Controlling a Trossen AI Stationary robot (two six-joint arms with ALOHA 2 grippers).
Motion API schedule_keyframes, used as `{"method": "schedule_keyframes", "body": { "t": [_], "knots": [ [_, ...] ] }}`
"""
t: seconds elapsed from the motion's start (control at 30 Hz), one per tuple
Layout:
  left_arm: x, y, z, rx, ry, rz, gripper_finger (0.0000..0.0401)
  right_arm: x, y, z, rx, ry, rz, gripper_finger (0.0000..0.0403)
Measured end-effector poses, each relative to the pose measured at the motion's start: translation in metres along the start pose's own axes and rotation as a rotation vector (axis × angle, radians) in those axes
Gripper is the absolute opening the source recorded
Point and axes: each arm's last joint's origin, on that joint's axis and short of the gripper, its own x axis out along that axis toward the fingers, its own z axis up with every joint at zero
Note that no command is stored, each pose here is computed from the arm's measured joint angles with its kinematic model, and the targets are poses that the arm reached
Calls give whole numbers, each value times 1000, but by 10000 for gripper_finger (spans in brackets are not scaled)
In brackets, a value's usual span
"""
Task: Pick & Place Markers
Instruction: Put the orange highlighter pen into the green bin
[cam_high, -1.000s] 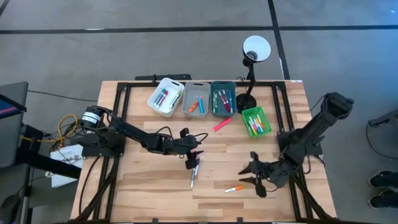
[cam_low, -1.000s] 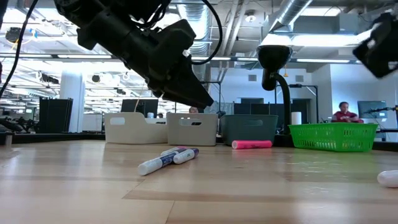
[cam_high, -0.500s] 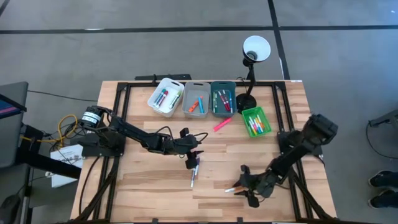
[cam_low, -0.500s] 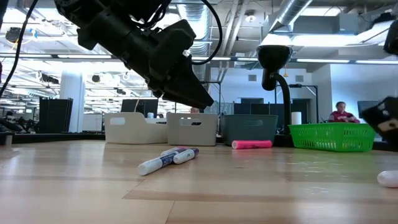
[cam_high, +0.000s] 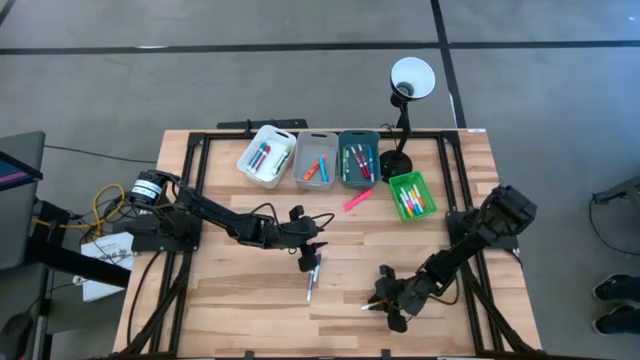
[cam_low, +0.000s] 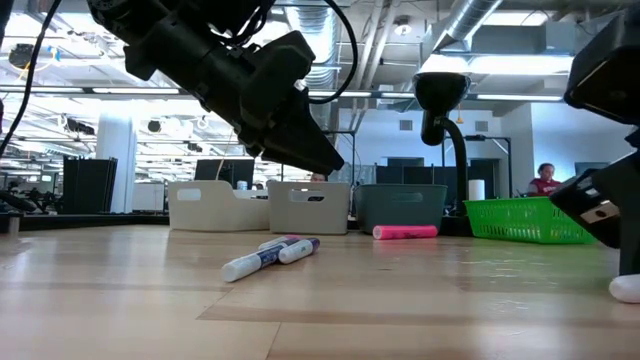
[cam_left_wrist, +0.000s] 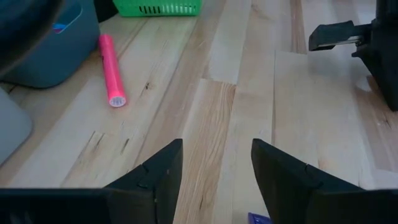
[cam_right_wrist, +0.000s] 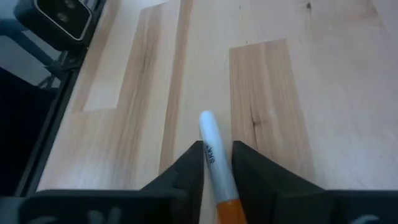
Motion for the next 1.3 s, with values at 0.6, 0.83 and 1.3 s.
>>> {"method": "schedule_keyframes", "body": {
  "t": [0.6, 0.83, 1.3],
  "knots": [
    [0, 0, 0, 4, 0, 0, 186, -5, -13, 58, -51, -53, -73, 54],
    [0, 0, 0, 4, 0, -1, 186, -60, -34, 93, -1, -47, -209, 33],
    [0, 0, 0, 4, 0, -1, 186, -180, -109, 66, 268, -48, -854, 41]
  ]
}}
